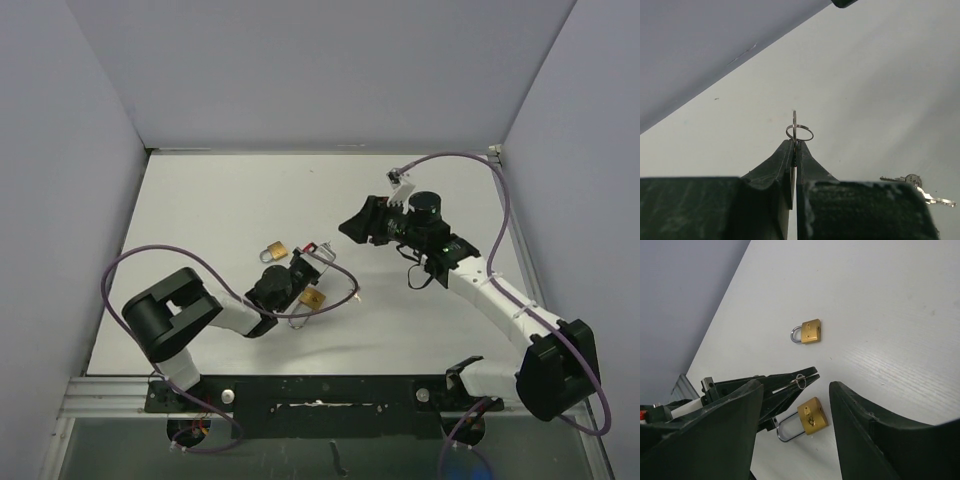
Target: Unlock with the key
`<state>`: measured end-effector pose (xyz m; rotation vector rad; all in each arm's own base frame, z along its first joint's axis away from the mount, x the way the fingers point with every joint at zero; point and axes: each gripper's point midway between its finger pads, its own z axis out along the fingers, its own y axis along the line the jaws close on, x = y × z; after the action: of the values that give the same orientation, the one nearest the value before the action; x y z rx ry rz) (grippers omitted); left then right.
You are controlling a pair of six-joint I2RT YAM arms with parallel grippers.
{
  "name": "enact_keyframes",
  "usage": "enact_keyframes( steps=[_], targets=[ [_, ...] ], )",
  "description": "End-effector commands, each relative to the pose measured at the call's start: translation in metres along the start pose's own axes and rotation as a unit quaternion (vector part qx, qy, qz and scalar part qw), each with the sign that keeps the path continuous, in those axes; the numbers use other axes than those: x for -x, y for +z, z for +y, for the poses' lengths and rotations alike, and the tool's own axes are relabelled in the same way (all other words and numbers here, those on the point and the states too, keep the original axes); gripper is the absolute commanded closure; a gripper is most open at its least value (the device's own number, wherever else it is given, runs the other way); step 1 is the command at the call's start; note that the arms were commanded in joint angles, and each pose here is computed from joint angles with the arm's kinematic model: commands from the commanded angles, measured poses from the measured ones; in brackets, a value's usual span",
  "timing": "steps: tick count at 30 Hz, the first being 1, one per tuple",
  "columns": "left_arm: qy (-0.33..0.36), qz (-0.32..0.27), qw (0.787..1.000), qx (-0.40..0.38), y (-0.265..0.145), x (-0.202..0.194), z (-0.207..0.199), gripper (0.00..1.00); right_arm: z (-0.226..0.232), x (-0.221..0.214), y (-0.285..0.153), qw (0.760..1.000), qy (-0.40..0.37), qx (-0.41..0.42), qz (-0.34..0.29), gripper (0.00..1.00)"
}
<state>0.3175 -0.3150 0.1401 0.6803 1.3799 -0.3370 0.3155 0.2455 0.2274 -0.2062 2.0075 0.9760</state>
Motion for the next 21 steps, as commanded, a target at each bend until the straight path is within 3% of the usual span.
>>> enact_keyframes(
  steps=[1, 8, 21],
  targets=[
    [0.050, -0.004, 0.998, 0.030, 0.008, 0.020, 0.007, 1.00, 0.014, -0.002, 0.007, 0.999, 0.037, 0.035, 0.006, 0.45],
    [0.106, 0.008, 0.994, 0.037, 0.011, 0.021, -0.003, 1.00, 0.009, -0.023, 0.018, 0.995, 0.078, 0.041, 0.042, 0.46],
    [0.140, -0.008, 0.989, 0.050, 0.015, 0.033, -0.009, 1.00, 0.006, -0.046, 0.019, 0.988, 0.121, 0.033, 0.086, 0.52]
  ],
)
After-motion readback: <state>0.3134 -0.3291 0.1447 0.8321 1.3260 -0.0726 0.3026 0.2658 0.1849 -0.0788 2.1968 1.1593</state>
